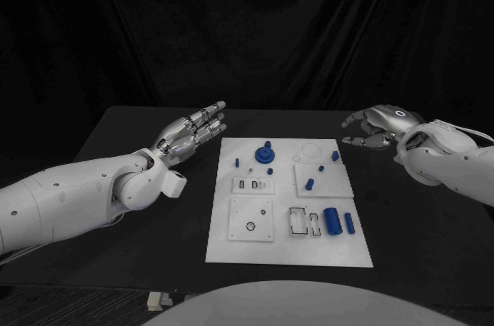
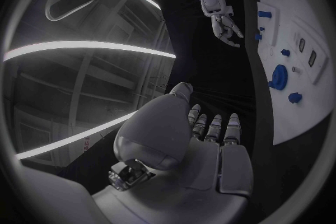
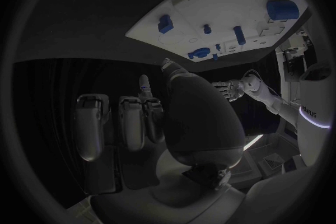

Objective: Assemble the parts on the task board

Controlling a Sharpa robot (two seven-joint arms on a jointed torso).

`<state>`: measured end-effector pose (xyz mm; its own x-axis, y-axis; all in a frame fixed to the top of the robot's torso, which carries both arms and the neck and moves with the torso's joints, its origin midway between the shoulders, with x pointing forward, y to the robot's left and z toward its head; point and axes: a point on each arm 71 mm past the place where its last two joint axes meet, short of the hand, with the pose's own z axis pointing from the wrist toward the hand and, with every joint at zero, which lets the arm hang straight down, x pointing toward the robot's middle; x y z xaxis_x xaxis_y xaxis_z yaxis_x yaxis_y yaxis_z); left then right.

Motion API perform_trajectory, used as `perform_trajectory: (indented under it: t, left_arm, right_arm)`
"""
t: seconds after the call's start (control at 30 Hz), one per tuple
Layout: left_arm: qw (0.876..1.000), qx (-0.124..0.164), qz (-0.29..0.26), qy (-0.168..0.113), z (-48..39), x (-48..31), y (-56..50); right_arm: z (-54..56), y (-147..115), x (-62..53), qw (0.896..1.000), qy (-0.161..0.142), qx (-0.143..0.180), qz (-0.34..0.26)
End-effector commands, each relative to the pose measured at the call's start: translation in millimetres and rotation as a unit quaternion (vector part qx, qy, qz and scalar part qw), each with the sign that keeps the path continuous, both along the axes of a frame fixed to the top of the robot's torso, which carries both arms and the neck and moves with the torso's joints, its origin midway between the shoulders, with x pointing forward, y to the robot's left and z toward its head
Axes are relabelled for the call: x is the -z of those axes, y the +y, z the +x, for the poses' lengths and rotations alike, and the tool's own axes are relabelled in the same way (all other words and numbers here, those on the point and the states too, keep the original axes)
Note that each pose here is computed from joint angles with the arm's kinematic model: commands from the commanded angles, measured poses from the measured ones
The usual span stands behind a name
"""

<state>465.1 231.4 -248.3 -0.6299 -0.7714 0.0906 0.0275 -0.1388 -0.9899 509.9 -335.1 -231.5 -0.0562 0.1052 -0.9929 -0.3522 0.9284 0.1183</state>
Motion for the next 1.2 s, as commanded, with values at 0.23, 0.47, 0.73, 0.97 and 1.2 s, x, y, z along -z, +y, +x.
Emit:
perform_trajectory:
  t: [0.23, 0.47, 0.73, 0.97, 1.2]
  left_arm:
    - [1.0, 0.004, -0.008, -0.003, -0.8, -0.1, -1.8]
    - [1.0, 0.003, -0.008, -0.003, -1.0, 0.1, -0.7]
    - [1.0, 0.003, -0.007, -0.002, -1.1, 0.4, -0.2]
    - [1.0, 0.004, -0.008, -0.001, -1.0, 0.6, -0.9]
    - [1.0, 0.005, -0.008, -0.001, -1.2, 0.7, -0.7]
  right_arm:
    - [-1.6, -3.0, 9.6, 1.0, 0.021, 0.007, -0.003]
    - [-4.4, 0.8, 19.4, 0.999, 0.041, 0.001, -0.006]
    - [-7.6, 5.8, 27.8, 0.998, 0.056, -0.008, -0.006]
    - [-9.9, 10.6, 31.8, 0.998, 0.066, -0.015, -0.005]
    - [-10.4, 12.6, 35.5, 0.997, 0.077, -0.015, -0.007]
